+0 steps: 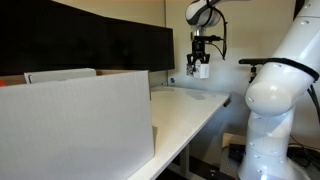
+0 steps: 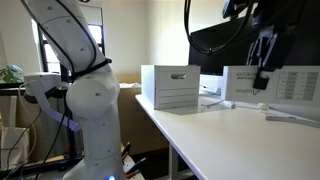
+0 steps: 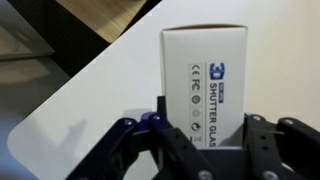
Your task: Remove the small box from the big box
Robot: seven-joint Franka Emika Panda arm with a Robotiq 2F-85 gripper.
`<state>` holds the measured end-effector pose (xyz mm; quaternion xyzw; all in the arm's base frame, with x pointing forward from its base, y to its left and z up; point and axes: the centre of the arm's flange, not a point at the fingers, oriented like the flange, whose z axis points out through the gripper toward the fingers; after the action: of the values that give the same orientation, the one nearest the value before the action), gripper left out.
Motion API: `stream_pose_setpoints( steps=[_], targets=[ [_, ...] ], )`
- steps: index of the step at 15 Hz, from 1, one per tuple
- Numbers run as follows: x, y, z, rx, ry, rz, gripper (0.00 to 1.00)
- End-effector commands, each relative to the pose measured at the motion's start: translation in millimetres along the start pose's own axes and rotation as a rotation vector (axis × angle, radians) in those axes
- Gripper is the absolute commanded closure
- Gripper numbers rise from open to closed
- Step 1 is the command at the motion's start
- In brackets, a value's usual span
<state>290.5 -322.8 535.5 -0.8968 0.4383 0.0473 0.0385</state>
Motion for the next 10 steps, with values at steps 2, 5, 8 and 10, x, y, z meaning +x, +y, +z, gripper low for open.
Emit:
stream_pose_setpoints(
  steps=[2, 5, 8, 10],
  targets=[
    [-22.4, -5.5, 36.1, 0.079, 0.114, 0.012, 0.69],
    [-21.2, -15.0, 56.6, 0.093, 0.161, 0.010, 0.69],
    [-12.1, -25.1, 73.0, 0.115, 0.184, 0.018, 0.69],
    [-6.5, -30.1, 82.5, 0.129, 0.197, 0.027, 0.69]
  ],
)
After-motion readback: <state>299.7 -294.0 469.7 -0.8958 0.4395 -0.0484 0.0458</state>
